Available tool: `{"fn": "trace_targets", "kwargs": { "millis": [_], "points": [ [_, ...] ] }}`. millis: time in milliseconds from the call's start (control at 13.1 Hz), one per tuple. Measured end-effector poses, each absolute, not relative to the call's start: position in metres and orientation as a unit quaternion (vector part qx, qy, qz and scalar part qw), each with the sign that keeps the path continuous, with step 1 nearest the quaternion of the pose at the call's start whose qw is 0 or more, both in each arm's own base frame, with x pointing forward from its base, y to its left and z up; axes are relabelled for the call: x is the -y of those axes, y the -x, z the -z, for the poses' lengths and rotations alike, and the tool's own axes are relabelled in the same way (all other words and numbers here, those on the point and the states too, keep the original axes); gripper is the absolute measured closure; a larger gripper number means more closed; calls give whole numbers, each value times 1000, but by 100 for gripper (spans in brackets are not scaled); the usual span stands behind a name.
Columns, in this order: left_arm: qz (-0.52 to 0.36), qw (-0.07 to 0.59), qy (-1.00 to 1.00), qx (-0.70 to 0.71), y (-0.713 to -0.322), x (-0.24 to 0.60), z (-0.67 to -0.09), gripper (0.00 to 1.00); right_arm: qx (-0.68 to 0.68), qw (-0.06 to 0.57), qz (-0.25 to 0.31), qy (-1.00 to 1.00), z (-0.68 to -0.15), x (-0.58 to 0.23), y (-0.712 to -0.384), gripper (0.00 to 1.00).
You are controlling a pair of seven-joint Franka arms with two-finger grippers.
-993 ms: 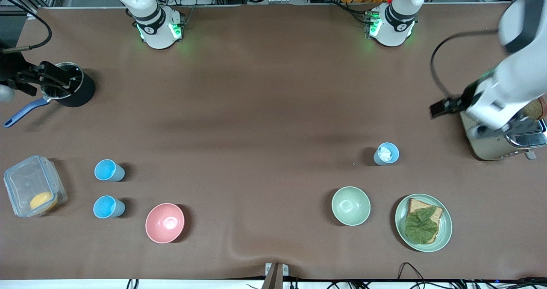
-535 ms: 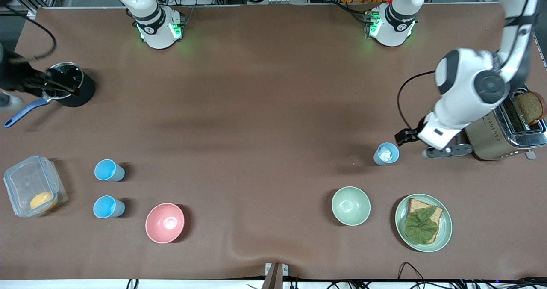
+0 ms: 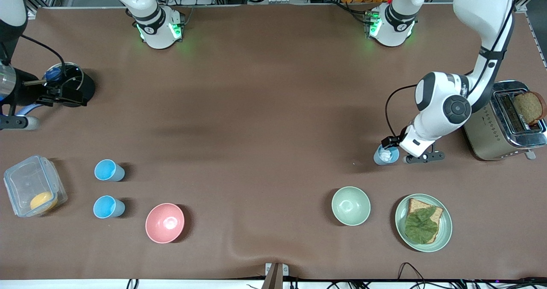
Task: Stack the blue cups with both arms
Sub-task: 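Grasp the tissue cup with the left gripper while the right gripper reaches out, then carry the tissue cup to mid-table while the right gripper grasps a blue cup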
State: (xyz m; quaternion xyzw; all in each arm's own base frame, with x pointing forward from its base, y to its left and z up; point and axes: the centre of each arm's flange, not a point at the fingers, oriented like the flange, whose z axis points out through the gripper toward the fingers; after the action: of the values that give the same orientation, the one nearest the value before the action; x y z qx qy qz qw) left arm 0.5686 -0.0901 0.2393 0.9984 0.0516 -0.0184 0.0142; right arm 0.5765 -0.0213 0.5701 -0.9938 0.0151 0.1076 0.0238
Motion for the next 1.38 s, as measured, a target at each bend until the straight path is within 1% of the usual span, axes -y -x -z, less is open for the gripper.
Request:
{"fn": "trace_targets", "kwargs": {
  "millis": [153,382,458,611,688,840,993,1146,1375],
  "points": [
    [24,14,-998,-52,-570,90,-230,26,-23,26,-112,993,-561,33,-584,0],
    [26,15,-998,-53,-573,90,-224,62,-19,30,-126,991,-527,31,-612,0],
    [25,16,-998,-53,-574,91,-224,71,-17,31,-129,991,-512,29,-622,0],
    [22,21,-998,-52,-576,98,-228,94,-17,32,-119,992,-477,29,-644,0],
    [22,28,-998,-58,-575,109,-230,96,-17,30,-116,993,-458,31,-653,0],
    [22,42,-995,-84,-571,147,-238,96,-12,4,-116,993,-423,36,-667,0],
    [22,60,-991,-119,-558,202,-253,96,-4,-18,-113,993,-395,36,-674,0],
    [27,76,-985,-155,-538,263,-267,96,-2,-21,-104,994,-371,38,-675,0],
    [37,85,-974,-206,-497,361,-278,96,-8,-22,-98,995,-351,48,-674,0]
  ]
}}
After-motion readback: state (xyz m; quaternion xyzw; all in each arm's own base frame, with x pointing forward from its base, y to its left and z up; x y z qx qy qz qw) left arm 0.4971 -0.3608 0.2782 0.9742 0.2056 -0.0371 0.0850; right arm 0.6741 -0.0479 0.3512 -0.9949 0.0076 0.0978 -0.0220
